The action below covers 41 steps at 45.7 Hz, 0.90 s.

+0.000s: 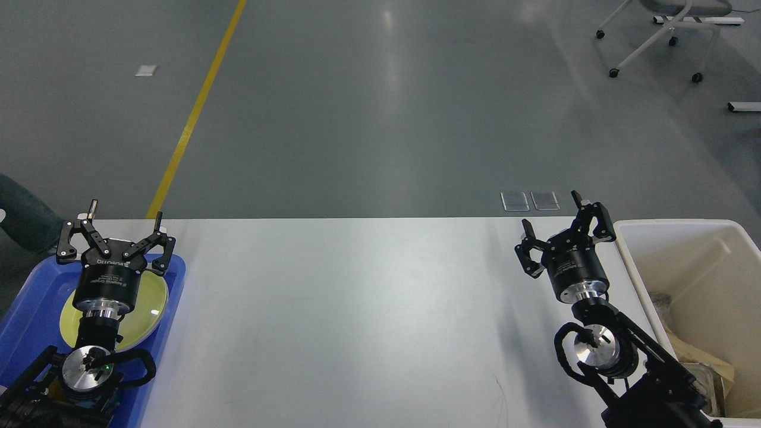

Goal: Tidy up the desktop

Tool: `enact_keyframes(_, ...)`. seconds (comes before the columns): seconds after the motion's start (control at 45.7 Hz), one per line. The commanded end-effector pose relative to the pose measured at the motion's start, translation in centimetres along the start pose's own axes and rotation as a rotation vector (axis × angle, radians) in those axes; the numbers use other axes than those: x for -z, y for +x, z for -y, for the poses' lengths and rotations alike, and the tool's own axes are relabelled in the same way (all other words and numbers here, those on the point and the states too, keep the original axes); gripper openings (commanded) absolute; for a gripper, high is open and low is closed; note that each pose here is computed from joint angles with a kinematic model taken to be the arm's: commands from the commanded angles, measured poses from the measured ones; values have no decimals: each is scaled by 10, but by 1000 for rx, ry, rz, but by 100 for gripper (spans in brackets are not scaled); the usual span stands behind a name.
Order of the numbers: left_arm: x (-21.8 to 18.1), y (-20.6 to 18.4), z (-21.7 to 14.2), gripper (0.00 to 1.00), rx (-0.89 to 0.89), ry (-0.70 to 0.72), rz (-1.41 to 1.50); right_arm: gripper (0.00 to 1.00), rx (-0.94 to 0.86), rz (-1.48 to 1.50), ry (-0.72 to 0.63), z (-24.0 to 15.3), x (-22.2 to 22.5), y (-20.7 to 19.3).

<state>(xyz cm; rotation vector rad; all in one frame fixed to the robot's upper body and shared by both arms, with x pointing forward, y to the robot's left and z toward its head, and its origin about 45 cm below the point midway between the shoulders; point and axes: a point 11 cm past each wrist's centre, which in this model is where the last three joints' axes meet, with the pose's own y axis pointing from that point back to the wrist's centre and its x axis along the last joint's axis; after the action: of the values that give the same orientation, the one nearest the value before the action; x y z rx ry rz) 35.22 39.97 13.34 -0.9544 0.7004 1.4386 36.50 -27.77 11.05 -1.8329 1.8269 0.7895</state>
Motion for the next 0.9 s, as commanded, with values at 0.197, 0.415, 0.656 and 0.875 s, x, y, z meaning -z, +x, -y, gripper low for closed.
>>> enact_keyframes(0.197, 0, 0, 0, 96, 0, 1, 0, 100, -53, 38, -23, 3, -17, 3)
enact_keyframes(0.415, 0, 0, -1, 96, -1, 1, 0, 100, -47, 89, -39, -4, -37, -7)
enact_keyframes(0.656, 0, 0, 0, 96, 0, 0, -1, 100, -47, 90, 7, -6, -34, -7)
enact_keyframes(0.875, 1, 0, 0, 96, 0, 2, 1, 100, -54, 84, 27, -6, -33, -9)
